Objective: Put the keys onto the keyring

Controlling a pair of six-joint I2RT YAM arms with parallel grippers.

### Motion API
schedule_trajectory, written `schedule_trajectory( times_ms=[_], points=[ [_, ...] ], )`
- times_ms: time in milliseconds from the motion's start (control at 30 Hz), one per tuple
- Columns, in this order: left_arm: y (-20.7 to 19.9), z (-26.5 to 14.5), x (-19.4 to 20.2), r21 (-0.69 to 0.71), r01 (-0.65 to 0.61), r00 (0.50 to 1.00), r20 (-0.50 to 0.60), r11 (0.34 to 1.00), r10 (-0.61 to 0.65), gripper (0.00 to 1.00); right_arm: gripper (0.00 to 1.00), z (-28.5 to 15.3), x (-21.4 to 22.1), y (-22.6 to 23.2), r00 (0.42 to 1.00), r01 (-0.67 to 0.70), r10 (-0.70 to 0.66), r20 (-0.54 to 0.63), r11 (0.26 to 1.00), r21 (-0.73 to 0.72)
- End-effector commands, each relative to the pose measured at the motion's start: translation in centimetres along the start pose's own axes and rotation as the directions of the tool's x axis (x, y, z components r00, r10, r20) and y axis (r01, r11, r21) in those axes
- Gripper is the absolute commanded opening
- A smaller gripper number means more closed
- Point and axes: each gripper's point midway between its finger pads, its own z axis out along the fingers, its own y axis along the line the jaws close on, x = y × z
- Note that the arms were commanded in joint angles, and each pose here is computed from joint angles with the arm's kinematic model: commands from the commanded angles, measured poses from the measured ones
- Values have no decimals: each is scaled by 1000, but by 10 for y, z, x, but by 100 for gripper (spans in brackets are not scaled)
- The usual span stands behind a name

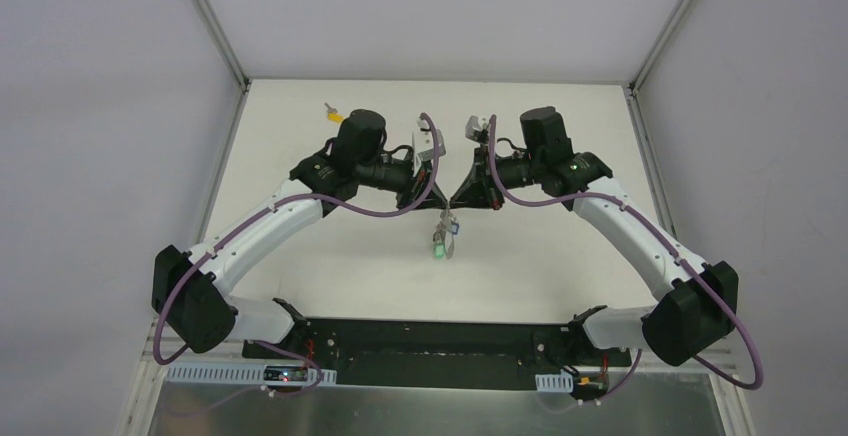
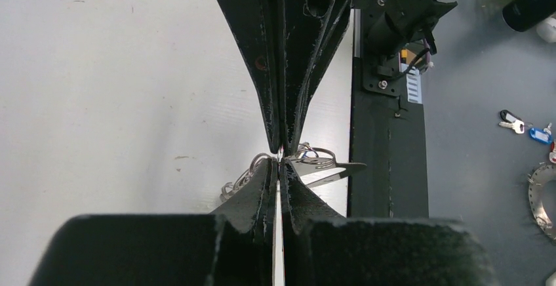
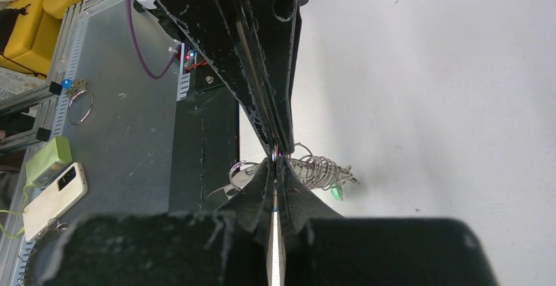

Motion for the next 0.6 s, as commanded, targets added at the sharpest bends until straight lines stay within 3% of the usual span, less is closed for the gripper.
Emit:
schedule_trajectory(
  times_ms=[0,300,567],
  points=[
    [-9,5,-8,57,-43,999,37,997,40,0,0,-4,-16,11,997,58,-56,55,998,-35],
    [-21,1,-12,100,-14,999,46,995,10,0,0,-4,-15,-3,997,36,-38,62,999,35],
    [-13,-5,-9,26,-31,999,8,999,31,0,14,-4,-10,-13,998,25,-29,56,996,84]
  ],
)
